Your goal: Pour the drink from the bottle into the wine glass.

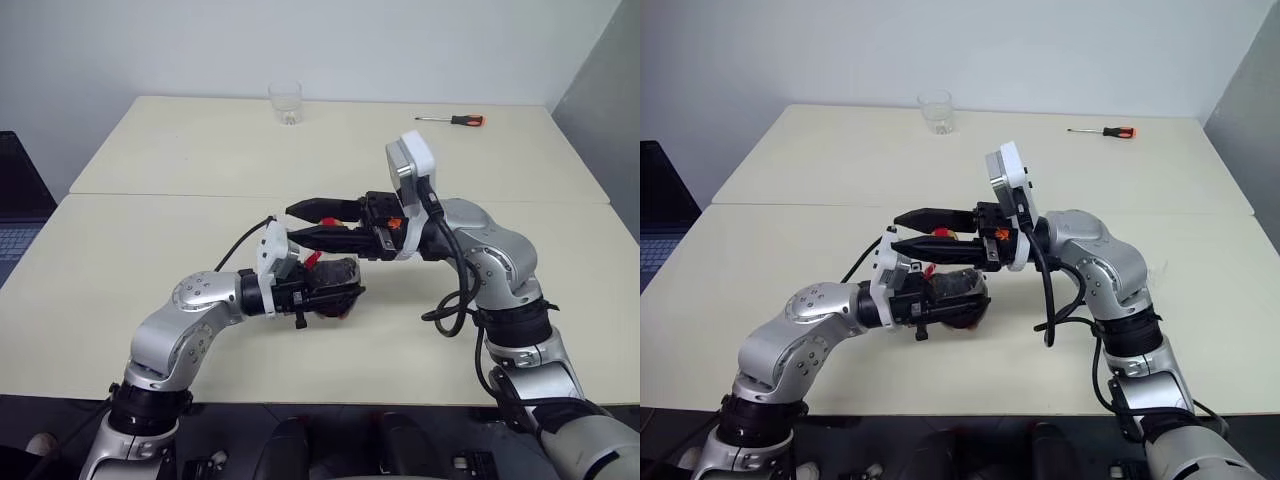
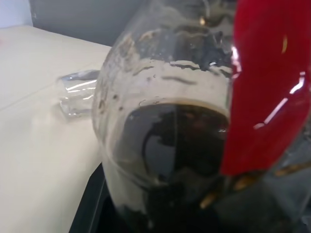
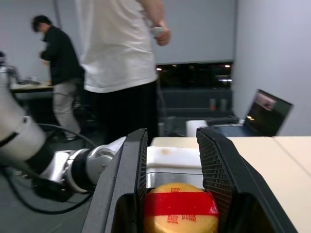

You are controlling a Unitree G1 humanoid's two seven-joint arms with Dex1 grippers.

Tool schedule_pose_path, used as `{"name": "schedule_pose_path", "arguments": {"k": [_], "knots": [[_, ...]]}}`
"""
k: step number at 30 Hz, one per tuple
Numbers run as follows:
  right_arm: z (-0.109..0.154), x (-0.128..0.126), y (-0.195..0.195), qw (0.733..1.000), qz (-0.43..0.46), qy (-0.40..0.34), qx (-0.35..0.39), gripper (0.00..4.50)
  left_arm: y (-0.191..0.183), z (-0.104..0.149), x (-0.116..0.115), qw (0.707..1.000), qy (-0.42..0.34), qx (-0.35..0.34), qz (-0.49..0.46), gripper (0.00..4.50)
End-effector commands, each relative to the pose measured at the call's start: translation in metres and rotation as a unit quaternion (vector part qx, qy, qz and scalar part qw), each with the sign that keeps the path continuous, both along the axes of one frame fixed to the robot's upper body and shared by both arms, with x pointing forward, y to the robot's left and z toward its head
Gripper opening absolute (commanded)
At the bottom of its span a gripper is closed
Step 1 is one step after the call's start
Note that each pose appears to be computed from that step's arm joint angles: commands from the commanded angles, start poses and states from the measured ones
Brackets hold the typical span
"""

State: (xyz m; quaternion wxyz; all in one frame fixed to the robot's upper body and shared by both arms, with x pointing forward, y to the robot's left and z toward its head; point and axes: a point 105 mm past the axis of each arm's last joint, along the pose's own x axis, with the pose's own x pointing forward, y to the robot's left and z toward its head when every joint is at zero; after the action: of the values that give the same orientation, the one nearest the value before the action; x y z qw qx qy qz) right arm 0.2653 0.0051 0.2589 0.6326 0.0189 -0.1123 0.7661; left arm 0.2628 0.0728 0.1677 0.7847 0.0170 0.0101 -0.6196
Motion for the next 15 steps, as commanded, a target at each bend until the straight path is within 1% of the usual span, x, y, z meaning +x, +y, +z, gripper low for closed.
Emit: {"name": "schedule_pose_path", "arguments": {"k": [1,4,5,7,9,10,12,13,15], "knots": [[-0.005,-0.002,-0.001,1.0,0.015,-0.007,-0.018,1.29,-0.004,0.031,-0.014,0.998,-0.051,-0.038,-0.027,1.95],[-0.006,-0.002,-0.001,1.0,0.014,-0.006,-0.019,1.29,-0.003,0.031,-0.012,0.998,-0.051,-0.038,-0.021,1.95],[-0.006,-0.002,-0.001,1.0,0.014,-0.006,-0.02,2.03,-0.003,0.031,-0.012,0.998,-0.052,-0.038,-0.019,1.95],[-0.006,-0.001,-0.002,1.0,0.008,-0.007,-0.019,2.58,-0.003,0.032,-0.012,0.998,-0.052,-0.038,-0.018,1.95],[-0.005,0.002,-0.002,1.0,-0.003,-0.007,-0.016,3.34,-0.003,0.031,-0.011,0.998,-0.051,-0.037,-0.017,1.95],[-0.005,0.004,-0.002,1.0,-0.011,-0.009,-0.017,3.64,-0.003,0.031,-0.011,0.998,-0.05,-0.037,-0.015,1.95],[-0.005,0.007,-0.003,1.0,-0.025,-0.005,-0.017,4.36,-0.002,0.03,-0.01,0.998,-0.049,-0.036,-0.013,1.95],[-0.004,0.008,-0.003,0.999,-0.03,0.0,-0.016,4.48,-0.002,0.03,-0.009,0.998,-0.049,-0.036,-0.012,1.95],[-0.002,0.01,-0.005,0.999,-0.041,0.008,-0.014,4.48,-0.001,0.029,-0.009,0.998,-0.049,-0.035,-0.009,1.95]]}}
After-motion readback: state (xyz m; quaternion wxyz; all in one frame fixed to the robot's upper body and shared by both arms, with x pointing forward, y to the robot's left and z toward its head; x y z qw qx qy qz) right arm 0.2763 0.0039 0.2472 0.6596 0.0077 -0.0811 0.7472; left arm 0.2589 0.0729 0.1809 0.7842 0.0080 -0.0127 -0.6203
